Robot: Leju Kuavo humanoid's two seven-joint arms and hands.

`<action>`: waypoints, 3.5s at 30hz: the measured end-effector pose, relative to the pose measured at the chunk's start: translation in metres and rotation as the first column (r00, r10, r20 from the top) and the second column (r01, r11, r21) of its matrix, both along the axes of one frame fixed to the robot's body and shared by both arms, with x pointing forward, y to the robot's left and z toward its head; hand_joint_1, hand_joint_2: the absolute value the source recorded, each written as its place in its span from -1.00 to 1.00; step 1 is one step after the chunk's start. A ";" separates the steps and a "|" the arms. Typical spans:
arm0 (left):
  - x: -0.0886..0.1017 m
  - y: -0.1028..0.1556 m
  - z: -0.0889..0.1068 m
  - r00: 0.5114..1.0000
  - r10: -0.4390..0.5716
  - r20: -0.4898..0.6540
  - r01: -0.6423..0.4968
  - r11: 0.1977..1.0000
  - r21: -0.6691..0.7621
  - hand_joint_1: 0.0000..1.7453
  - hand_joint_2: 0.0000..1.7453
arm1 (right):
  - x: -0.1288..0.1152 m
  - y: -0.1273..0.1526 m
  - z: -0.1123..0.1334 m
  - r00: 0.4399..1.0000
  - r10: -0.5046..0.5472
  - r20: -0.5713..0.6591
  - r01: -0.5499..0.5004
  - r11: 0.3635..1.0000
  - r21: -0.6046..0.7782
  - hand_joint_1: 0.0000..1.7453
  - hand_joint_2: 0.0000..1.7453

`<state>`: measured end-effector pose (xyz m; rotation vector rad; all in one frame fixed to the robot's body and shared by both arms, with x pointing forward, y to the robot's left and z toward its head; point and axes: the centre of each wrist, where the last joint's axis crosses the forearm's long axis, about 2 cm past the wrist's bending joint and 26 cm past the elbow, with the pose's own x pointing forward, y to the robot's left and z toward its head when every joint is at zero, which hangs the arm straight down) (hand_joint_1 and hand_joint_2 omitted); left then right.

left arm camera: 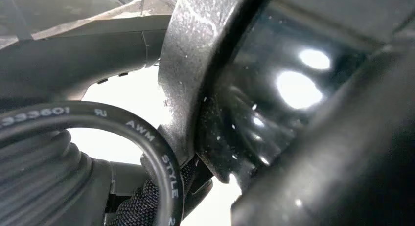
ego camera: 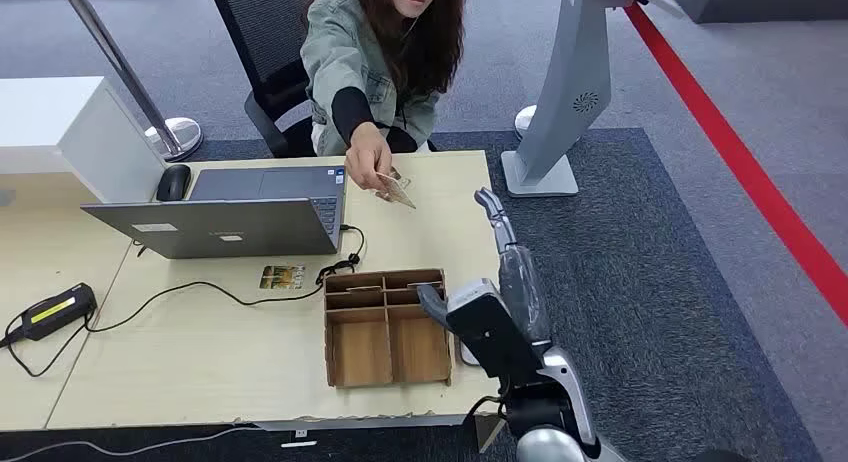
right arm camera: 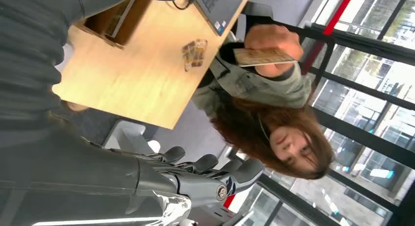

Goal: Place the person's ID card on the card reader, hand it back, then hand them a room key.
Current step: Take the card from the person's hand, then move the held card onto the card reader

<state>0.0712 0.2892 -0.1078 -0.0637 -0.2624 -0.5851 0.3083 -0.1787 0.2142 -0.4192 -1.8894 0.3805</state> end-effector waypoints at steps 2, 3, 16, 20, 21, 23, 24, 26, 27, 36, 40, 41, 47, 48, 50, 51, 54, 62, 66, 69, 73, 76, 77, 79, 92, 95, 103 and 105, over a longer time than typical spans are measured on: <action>0.000 0.000 0.000 1.000 -0.002 0.000 0.002 1.000 0.000 -1.00 1.00 | 0.003 0.001 0.002 1.000 -0.001 0.001 0.001 1.000 -0.002 -1.00 1.00; 0.000 -0.001 0.000 1.000 -0.007 0.001 0.007 1.000 0.001 -1.00 1.00 | 0.007 0.003 0.004 1.000 -0.003 0.001 0.003 1.000 -0.006 -1.00 1.00; 0.002 -0.006 0.000 0.999 -0.053 0.010 0.053 0.999 0.004 -1.00 1.00 | 0.042 0.028 0.002 0.998 -0.010 -0.069 0.008 0.999 -0.036 -1.00 1.00; 0.002 -0.006 0.000 0.998 -0.057 0.010 0.057 0.998 0.004 -1.00 1.00 | 0.042 0.030 -0.004 0.996 -0.014 -0.090 0.010 0.999 -0.043 0.37 1.00; 0.002 -0.006 0.000 0.998 -0.057 0.010 0.057 0.998 0.004 -1.00 1.00 | 0.043 0.030 -0.005 0.996 -0.015 -0.093 0.011 0.999 -0.045 0.68 1.00; 0.002 -0.006 0.000 0.998 -0.057 0.010 0.057 0.998 0.004 -1.00 1.00 | 0.043 0.030 -0.007 0.995 -0.016 -0.099 0.011 0.999 -0.049 1.00 1.00; 0.002 -0.006 0.000 0.998 -0.057 0.010 0.057 0.998 0.005 -1.00 1.00 | 0.043 0.030 -0.008 0.995 -0.017 -0.101 0.011 0.999 -0.052 1.00 1.00; 0.002 -0.006 0.000 0.998 -0.058 0.010 0.058 0.998 0.005 -1.00 1.00 | 0.043 0.030 -0.010 0.994 -0.017 -0.107 0.011 0.998 -0.057 1.00 1.00; 0.002 -0.006 0.000 0.998 -0.059 0.010 0.059 0.998 0.005 -1.00 1.00 | 0.043 0.030 -0.011 0.994 -0.018 -0.109 0.011 0.998 -0.059 1.00 1.00; 0.002 -0.006 0.000 0.998 -0.062 0.010 0.062 0.998 0.005 -1.00 1.00 | 0.044 0.029 -0.015 0.992 -0.024 -0.122 0.016 0.998 -0.068 1.00 1.00; 0.002 -0.006 0.000 0.998 -0.062 0.010 0.062 0.998 0.006 -1.00 1.00 | 0.044 0.029 -0.016 0.992 -0.026 -0.126 0.018 0.997 -0.069 1.00 1.00; 0.002 -0.006 0.000 0.998 -0.063 0.010 0.062 0.998 0.006 -1.00 1.00 | 0.044 0.029 -0.017 0.992 -0.027 -0.126 0.018 0.997 -0.069 1.00 1.00; 0.002 -0.006 0.000 0.998 -0.062 0.012 0.062 0.998 0.010 -1.00 1.00 | 0.044 0.028 -0.017 0.993 -0.022 -0.116 0.016 0.999 -0.052 0.87 1.00; 0.002 -0.006 0.000 0.998 -0.061 0.012 0.061 0.998 0.010 -1.00 1.00 | 0.044 0.028 -0.018 0.993 -0.022 -0.115 0.017 0.999 -0.047 0.84 1.00; 0.001 -0.005 0.000 0.998 -0.057 0.012 0.057 0.998 0.011 -1.00 1.00 | 0.043 0.027 -0.019 0.993 -0.022 -0.116 0.019 0.999 -0.031 0.80 1.00; 0.001 -0.005 0.000 0.998 -0.055 0.012 0.055 0.998 0.011 -1.00 1.00 | 0.041 0.027 -0.019 0.993 -0.022 -0.117 0.019 1.000 -0.020 0.78 1.00; 0.001 -0.004 0.000 0.999 -0.045 0.010 0.045 0.999 0.010 -1.00 1.00 | 0.036 0.025 -0.021 0.993 -0.017 -0.120 0.018 1.000 0.014 0.74 1.00; 0.000 -0.001 0.000 1.000 -0.002 0.002 0.002 1.000 0.004 -1.00 1.00 | 0.004 0.008 -0.036 0.989 -0.030 -0.143 0.042 0.995 0.085 0.76 1.00; -0.001 0.001 0.000 1.000 0.010 -0.003 -0.010 1.000 0.000 -1.00 1.00 | -0.016 -0.008 -0.055 0.981 -0.072 -0.181 0.095 0.988 0.120 0.81 1.00; -0.001 0.003 0.000 1.000 0.022 -0.007 -0.022 1.000 0.001 -1.00 1.00 | -0.033 -0.022 -0.075 0.967 -0.107 -0.231 0.143 0.979 0.145 0.81 1.00; -0.002 0.005 0.000 0.999 0.035 -0.008 -0.035 0.999 0.001 -1.00 1.00 | -0.047 -0.039 -0.095 0.947 -0.133 -0.293 0.183 0.972 0.149 0.81 1.00; -0.002 0.006 0.000 0.999 0.039 -0.008 -0.039 0.999 0.001 -1.00 1.00 | -0.058 -0.050 -0.109 0.932 -0.156 -0.326 0.211 0.968 0.138 0.82 1.00; -0.002 0.006 0.000 0.999 0.040 -0.008 -0.040 0.999 0.002 -1.00 1.00 | -0.062 -0.051 -0.114 0.929 -0.164 -0.331 0.219 0.966 0.136 0.83 1.00; -0.001 0.007 0.000 0.999 0.040 -0.008 -0.040 0.999 0.003 -1.00 1.00 | -0.068 -0.052 -0.121 0.923 -0.176 -0.343 0.232 0.964 0.130 0.84 1.00; -0.001 0.009 0.000 0.999 0.037 -0.007 -0.037 0.999 0.008 -1.00 1.00 | -0.079 -0.047 -0.155 0.876 -0.186 -0.445 0.260 0.959 0.113 0.98 1.00; -0.001 0.009 0.000 0.999 0.031 -0.007 -0.031 0.999 0.009 -1.00 1.00 | -0.081 -0.044 -0.162 0.862 -0.181 -0.473 0.260 0.959 0.108 1.00 1.00; -0.001 0.010 0.000 1.000 0.020 -0.005 -0.020 1.000 0.012 -1.00 1.00 | -0.082 -0.038 -0.180 0.829 -0.184 -0.529 0.268 0.960 0.086 1.00 1.00; -0.001 0.010 0.000 1.000 0.019 -0.005 -0.019 1.000 0.012 -1.00 1.00 | -0.081 -0.037 -0.184 0.823 -0.189 -0.536 0.271 0.959 0.078 1.00 1.00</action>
